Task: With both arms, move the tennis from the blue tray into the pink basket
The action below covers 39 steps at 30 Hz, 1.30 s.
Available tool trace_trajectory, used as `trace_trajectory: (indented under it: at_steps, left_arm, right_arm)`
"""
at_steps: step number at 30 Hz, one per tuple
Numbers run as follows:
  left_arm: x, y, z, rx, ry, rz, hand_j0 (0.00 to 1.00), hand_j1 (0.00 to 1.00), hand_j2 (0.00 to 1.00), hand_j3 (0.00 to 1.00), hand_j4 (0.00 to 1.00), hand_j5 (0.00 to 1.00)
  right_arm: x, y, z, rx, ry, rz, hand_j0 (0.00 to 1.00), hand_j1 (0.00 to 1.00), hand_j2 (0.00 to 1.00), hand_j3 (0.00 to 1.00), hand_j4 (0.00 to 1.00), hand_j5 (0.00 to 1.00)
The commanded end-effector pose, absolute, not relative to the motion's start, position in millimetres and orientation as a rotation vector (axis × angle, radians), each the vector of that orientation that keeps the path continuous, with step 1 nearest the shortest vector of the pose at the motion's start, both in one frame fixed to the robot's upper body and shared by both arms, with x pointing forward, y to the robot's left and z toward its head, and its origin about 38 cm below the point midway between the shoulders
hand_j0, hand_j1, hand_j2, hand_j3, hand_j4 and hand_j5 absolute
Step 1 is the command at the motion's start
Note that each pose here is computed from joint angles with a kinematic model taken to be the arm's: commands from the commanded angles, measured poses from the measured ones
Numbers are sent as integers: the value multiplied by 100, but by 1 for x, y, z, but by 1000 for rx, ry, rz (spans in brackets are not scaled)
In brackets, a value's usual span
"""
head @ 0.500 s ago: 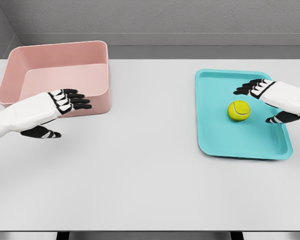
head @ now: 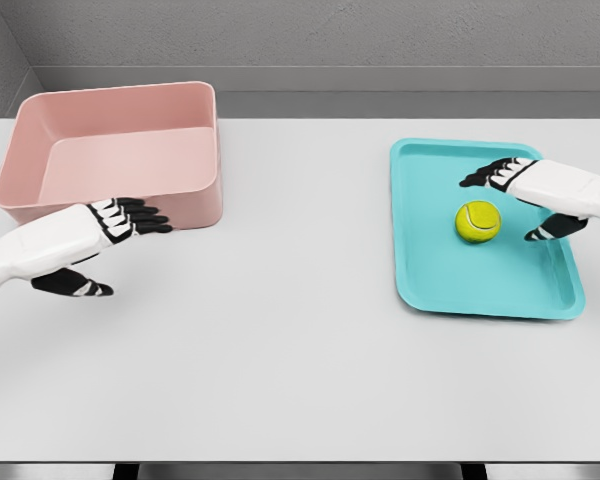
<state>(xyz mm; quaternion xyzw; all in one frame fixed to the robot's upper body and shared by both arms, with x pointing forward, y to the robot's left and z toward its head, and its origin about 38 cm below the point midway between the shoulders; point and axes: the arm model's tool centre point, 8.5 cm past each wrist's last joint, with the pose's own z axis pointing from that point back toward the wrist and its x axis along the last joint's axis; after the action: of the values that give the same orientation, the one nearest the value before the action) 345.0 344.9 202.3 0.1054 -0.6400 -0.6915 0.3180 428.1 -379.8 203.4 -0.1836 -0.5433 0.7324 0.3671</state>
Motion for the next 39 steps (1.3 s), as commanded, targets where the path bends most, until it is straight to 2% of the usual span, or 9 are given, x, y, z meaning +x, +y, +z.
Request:
trace_trajectory:
  at_steps: [1,7,39]
  left_arm:
    - [344,350,203,235,-1645,-1799,100,100,100,100,100,100]
    - [338,349,192,156,-1588,-1790,100,100,100,100,100,100]
    - [337,341,188,132,-1610,-1784,100,100,100,100,100,100]
  right_arm:
    - [433,-373,197,-452,-1406,1864,100,100,100,100,100,100]
    - [437,-370,189,-449,-1377,1880,100,100,100,100,100,100]
    - [450,-360,161,-417,-1325,1877,100,100,100,100,100,100]
